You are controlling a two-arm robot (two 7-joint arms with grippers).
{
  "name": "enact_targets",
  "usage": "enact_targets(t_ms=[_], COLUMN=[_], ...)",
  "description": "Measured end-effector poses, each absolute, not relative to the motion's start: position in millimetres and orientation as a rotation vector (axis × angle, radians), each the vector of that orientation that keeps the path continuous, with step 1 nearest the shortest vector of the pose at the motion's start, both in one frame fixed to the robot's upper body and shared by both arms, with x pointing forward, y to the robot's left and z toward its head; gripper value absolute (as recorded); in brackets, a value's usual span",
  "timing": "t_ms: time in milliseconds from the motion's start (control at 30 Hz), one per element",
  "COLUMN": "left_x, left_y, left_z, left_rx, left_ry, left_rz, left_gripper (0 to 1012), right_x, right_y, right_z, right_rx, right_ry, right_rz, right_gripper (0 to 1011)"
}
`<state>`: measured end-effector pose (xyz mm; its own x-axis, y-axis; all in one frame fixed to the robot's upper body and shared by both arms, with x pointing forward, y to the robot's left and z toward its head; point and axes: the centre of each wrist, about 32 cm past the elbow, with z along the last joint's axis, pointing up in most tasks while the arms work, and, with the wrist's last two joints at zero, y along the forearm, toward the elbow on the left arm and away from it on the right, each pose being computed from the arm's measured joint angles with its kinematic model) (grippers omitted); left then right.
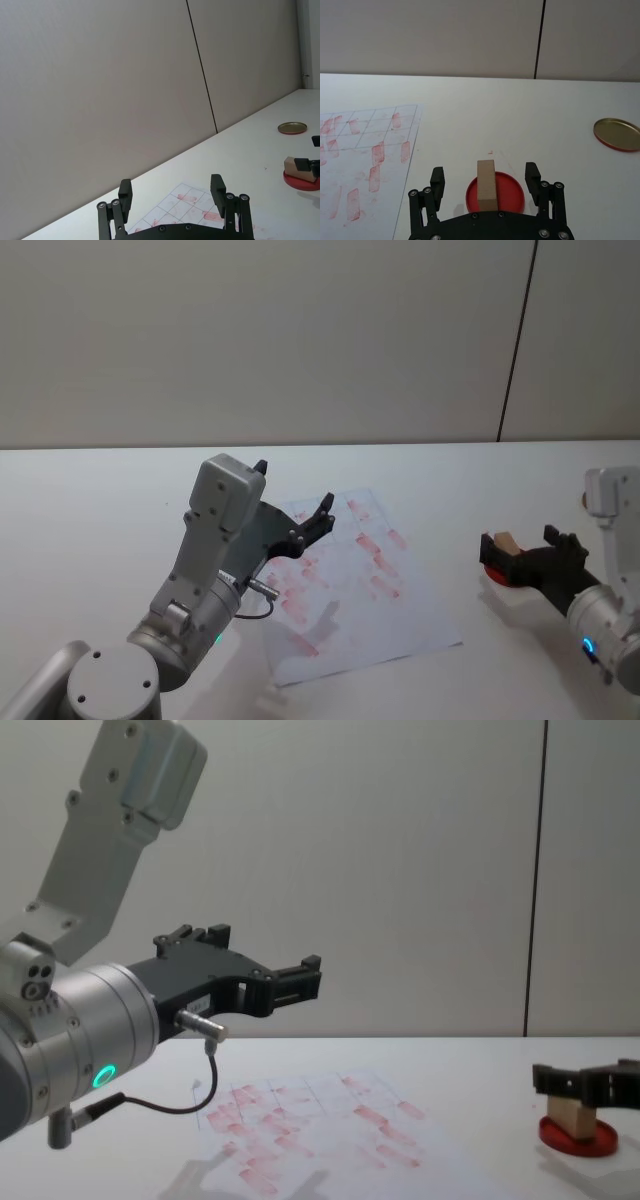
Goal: Use the one hand to pick up the stamp and affix it onto the A4 paper.
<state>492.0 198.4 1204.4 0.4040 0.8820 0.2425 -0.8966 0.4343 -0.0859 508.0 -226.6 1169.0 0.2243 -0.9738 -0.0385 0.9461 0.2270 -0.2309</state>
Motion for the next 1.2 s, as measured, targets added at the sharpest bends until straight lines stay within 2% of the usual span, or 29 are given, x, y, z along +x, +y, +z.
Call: enact_targets(t_ms=[133,333,367,500,633,667,700,767,800,867,900,1000,1200], left_x=[492.0,492.0,492.0,492.0,492.0,492.0,492.0,492.0,492.0,492.0,492.0,492.0,492.0], left_y=[198.4,198.4,198.4,198.4,198.4,198.4,198.4,198.4,198.4,198.4,198.4,198.4,198.4], left_z=[1204.4,1204.4,1204.4,1204.4,1204.4,1204.4,1204.4,1204.4,1204.4,1204.4,1204.4,1204.4,1204.4], left_rx=[0.061,0.061,0.061,0.061,0.061,0.061,0.061,0.061,0.061,0.061,0.061,0.061,0.061], left_ry=[-0.268,-0.268,-0.268,-0.268,-0.268,-0.268,-0.268,-0.268,-0.268,-0.268,-0.268,-0.268,-0.268], left_rz=[1.124,1.124,1.124,1.124,1.124,1.124,1.124,1.124,1.124,1.124,1.124,1.124,1.124], left_gripper=[993,993,993,993,993,993,993,993,993,993,993,993,993], right_x=[511.4,515.5,515.9,517.3,518.0,518.0,518.0,518.0,518.0,517.8,517.6,517.0,515.2], right_y=[-224.7,-222.3,-222.0,-220.8,-219.8,-219.7,-219.5,-219.4,-219.3,-219.2,-219.3,-219.6,-221.7], right_z=[1165.1,1159.9,1159.5,1157.5,1155.6,1155.5,1155.2,1155.2,1155.2,1154.8,1154.6,1154.9,1155.6], right_rx=[-0.190,-0.212,-0.213,-0.221,-0.225,-0.225,-0.225,-0.225,-0.225,-0.226,-0.227,-0.228,-0.233], right_ry=[0.206,0.220,0.220,0.223,0.220,0.219,0.217,0.215,0.215,0.213,0.213,0.210,0.208], right_rz=[-1.336,-1.338,-1.338,-1.336,-1.336,-1.336,-1.336,-1.337,-1.338,-1.343,-1.345,-1.355,-1.378], right_gripper=[951,794,740,664,503,503,445,405,343,304,249,216,216])
